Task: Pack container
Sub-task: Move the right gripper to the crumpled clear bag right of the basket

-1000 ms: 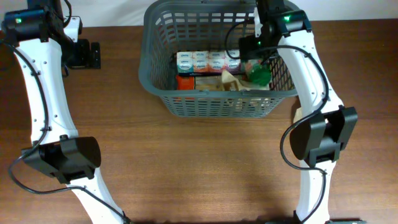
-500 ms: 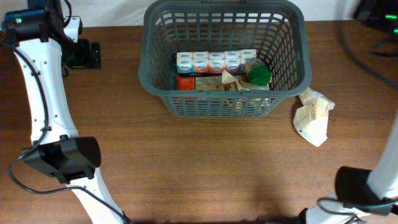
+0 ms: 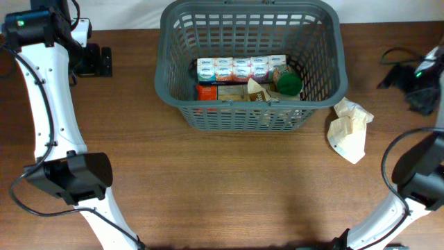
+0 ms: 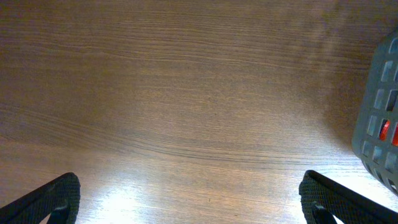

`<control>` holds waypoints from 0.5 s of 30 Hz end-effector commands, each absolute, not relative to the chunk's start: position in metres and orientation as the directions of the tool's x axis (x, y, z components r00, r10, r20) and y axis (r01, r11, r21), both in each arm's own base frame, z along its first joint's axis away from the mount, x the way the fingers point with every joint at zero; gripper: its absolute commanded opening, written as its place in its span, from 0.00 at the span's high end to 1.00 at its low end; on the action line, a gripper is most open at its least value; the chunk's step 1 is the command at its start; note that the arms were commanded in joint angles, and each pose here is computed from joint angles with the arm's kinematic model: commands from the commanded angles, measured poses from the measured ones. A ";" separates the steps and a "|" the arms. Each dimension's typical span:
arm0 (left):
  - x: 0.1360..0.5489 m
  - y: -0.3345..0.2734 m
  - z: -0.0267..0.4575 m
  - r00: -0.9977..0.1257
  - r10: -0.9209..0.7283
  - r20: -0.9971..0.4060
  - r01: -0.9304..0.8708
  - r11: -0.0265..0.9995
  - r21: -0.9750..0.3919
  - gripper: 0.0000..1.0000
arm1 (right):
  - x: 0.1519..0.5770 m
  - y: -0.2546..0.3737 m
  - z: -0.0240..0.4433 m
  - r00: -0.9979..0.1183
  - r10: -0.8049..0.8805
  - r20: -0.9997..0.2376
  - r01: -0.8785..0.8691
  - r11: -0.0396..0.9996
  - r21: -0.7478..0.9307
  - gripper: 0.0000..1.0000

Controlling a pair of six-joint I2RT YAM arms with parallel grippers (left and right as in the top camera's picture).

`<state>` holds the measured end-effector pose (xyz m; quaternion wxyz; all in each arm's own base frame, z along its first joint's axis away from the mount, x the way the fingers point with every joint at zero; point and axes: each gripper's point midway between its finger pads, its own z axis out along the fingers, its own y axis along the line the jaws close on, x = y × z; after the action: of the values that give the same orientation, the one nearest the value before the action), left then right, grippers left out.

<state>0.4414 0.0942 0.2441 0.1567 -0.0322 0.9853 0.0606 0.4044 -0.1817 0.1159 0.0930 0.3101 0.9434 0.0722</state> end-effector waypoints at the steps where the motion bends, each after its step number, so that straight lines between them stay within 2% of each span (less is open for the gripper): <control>1: 0.441 0.098 0.241 -0.950 -0.063 -0.307 -0.100 0.989 0.108 0.01 | 0.402 -0.149 0.100 -0.855 0.510 -0.092 0.460 0.828 0.321 0.02; 7: 0.441 0.098 0.241 -0.950 -0.063 -0.307 -0.101 0.989 0.109 0.01 | 0.388 -0.140 0.068 -0.876 0.479 -0.050 0.439 0.838 0.325 0.01; 13: 0.441 0.098 0.241 -0.950 -0.063 -0.307 -0.100 0.989 0.108 0.01 | 0.378 -0.100 0.021 -0.905 0.426 -0.003 0.402 0.855 0.327 0.00; 15: 0.441 0.098 0.241 -0.950 -0.063 -0.307 -0.100 0.989 0.109 0.01 | 0.378 -0.095 0.014 -0.900 0.436 -0.002 0.412 0.852 0.323 0.05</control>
<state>0.4415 0.0942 0.2441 0.1569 -0.0324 0.9852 0.0606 0.3786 -0.1108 0.0152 0.0369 0.2273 0.9610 0.1532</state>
